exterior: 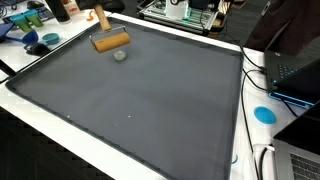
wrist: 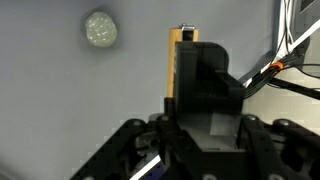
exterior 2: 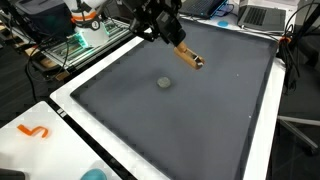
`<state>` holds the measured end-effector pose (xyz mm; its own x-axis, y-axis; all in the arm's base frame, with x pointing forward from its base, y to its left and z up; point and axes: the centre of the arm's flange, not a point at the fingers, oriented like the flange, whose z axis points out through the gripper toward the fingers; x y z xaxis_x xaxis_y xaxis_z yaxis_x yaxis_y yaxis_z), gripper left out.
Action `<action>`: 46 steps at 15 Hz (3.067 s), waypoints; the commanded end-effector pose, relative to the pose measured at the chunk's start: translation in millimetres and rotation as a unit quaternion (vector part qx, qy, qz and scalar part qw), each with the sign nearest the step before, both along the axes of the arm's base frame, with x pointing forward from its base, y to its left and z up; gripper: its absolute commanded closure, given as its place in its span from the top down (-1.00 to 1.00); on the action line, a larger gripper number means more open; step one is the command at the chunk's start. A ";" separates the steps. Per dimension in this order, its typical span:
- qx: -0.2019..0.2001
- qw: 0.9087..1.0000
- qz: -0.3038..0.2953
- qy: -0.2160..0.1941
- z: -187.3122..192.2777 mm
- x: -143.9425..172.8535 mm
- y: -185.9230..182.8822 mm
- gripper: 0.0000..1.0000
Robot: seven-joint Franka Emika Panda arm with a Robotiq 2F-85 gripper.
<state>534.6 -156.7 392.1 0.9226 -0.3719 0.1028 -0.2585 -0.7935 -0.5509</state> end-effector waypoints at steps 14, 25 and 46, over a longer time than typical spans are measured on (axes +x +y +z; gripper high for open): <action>0.015 0.997 -0.046 -0.061 -42.5 -22.8 -12.1 -0.52; -0.016 0.996 -0.057 -0.065 -43.9 -25.6 -10.7 -0.52; -0.054 0.998 -0.005 -0.017 -26.8 -31.6 7.0 -0.52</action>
